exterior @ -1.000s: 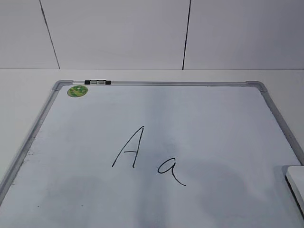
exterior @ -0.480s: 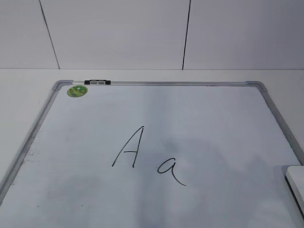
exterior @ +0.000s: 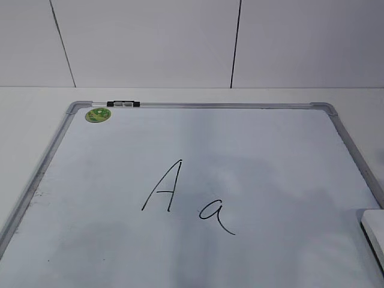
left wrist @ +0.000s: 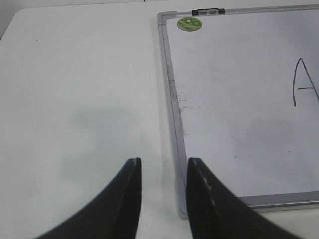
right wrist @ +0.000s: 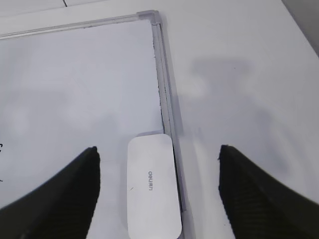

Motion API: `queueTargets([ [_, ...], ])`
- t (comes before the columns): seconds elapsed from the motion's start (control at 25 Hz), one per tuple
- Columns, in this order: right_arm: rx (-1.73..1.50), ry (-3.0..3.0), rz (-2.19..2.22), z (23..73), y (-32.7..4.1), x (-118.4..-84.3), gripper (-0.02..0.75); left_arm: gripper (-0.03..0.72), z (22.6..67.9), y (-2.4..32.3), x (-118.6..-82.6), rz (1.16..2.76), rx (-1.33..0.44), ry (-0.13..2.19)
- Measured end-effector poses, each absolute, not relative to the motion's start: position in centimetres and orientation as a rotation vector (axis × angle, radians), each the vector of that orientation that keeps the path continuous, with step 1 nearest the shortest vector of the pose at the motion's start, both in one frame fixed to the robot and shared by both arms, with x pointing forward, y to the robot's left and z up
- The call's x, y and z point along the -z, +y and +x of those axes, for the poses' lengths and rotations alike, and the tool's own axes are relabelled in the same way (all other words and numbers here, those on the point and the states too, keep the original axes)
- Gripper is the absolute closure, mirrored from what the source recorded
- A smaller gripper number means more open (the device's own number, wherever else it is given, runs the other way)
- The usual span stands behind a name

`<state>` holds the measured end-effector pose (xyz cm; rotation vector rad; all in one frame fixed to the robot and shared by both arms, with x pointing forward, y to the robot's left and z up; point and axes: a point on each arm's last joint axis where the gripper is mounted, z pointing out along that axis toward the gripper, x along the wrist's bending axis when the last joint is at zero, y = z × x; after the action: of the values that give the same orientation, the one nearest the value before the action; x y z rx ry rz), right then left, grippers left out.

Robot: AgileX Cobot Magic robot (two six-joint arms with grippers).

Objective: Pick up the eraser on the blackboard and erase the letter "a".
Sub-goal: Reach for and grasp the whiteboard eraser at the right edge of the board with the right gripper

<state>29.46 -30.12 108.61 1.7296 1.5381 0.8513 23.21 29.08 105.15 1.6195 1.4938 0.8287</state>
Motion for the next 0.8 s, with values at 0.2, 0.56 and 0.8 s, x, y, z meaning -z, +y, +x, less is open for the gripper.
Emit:
queueTargets([
  [0.2,-0.84,1.576,1.783,30.5,-30.1,-108.5,0.146,0.453,23.2,29.1,-105.2,1.619,-0.829,1.494],
  [0.56,-0.784,1.662,1.9,33.2,-30.2,-108.4,0.146,0.453,23.2,29.1,-105.2,1.619,-0.829,1.494],
  [0.8,-0.671,1.787,2.02,35.6,-30.2,-107.6,0.146,0.453,23.2,29.1,-105.2,1.619,-0.829,1.494],
])
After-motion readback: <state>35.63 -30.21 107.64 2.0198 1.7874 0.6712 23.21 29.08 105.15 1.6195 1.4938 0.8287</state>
